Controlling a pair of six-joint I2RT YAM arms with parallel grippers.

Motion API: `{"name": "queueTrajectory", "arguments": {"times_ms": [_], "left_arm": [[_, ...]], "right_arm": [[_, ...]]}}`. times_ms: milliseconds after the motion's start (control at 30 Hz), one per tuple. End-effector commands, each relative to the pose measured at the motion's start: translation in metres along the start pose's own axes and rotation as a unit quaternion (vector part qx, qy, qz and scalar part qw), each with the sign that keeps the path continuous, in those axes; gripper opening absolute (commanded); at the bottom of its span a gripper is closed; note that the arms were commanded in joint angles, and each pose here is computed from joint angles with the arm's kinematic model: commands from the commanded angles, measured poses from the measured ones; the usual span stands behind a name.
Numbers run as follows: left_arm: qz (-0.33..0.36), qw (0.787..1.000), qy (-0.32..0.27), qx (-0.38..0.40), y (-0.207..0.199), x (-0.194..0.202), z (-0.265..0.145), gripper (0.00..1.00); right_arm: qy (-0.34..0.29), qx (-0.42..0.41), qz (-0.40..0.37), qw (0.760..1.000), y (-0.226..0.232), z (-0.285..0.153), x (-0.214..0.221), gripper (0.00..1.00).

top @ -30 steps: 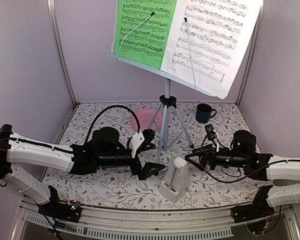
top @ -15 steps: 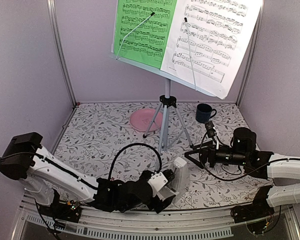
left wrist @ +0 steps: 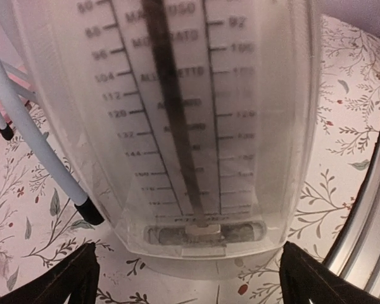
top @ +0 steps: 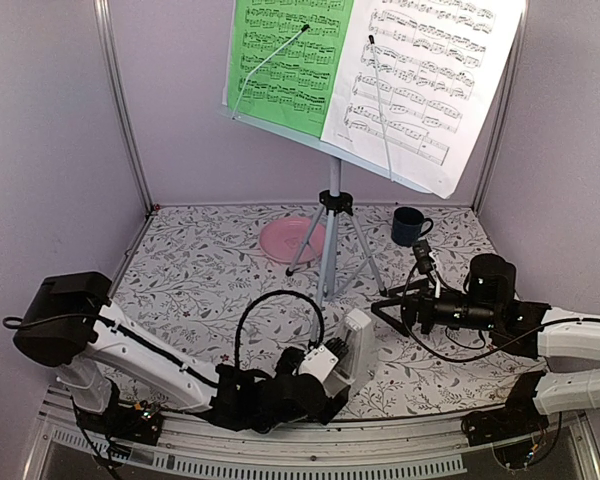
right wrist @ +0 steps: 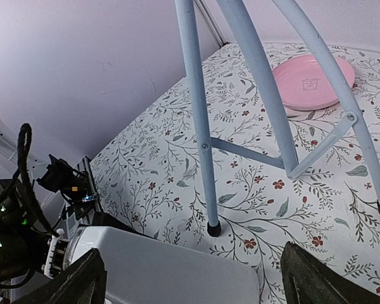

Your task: Set up the instrument practice props

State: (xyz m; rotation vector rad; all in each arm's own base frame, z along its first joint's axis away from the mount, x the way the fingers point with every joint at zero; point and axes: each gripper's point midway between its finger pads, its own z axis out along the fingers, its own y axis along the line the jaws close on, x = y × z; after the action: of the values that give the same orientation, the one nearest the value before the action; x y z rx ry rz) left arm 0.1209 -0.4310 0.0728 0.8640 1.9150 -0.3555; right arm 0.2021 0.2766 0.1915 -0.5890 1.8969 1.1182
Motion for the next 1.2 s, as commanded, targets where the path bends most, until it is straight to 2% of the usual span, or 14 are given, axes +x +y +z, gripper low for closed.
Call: {"name": "queueTrajectory", "arguments": {"times_ms": [0, 133, 267, 433, 500, 600, 700, 1167], "left_arm": [[-0.020, 0.997, 0.016, -0.074, 0.043, 0.010, 0.004, 1.00], [-0.001, 0.999, 0.003, -0.032, 0.045, 0.003, 0.001, 0.99], [0.034, 0.993, -0.071, 0.090, 0.019, -0.025, -0.024, 0.98], [0.031, 0.975, -0.141, 0.170, 0.018, -0.069, -0.049, 0.95], [0.015, 0.971, -0.159, 0.178, 0.024, -0.089, -0.053, 0.92], [-0.017, 0.972, -0.155, 0.177, 0.032, -0.107, -0.045, 0.86], [-0.019, 0.967, -0.167, 0.190, 0.026, -0.120, -0.044, 0.81], [-0.041, 0.973, -0.173, 0.144, 0.042, -0.131, -0.022, 0.62]], "right_arm": [[-0.021, 0.001, -0.014, 1.000, 0.005, -0.004, -0.018, 0.98], [-0.015, -0.003, -0.017, 1.000, 0.007, -0.004, -0.017, 0.97], [-0.005, -0.013, -0.020, 1.000, 0.012, 0.000, -0.020, 0.95], [0.012, -0.029, 0.002, 1.000, 0.019, 0.008, -0.025, 0.91], [0.019, -0.034, 0.019, 0.999, 0.020, 0.012, -0.025, 0.88], [0.033, -0.039, 0.038, 0.998, 0.020, 0.019, -0.023, 0.85], [0.050, -0.045, 0.060, 0.996, 0.020, 0.025, -0.017, 0.83], [0.077, -0.061, 0.093, 0.991, 0.022, 0.032, -0.005, 0.78]]}}
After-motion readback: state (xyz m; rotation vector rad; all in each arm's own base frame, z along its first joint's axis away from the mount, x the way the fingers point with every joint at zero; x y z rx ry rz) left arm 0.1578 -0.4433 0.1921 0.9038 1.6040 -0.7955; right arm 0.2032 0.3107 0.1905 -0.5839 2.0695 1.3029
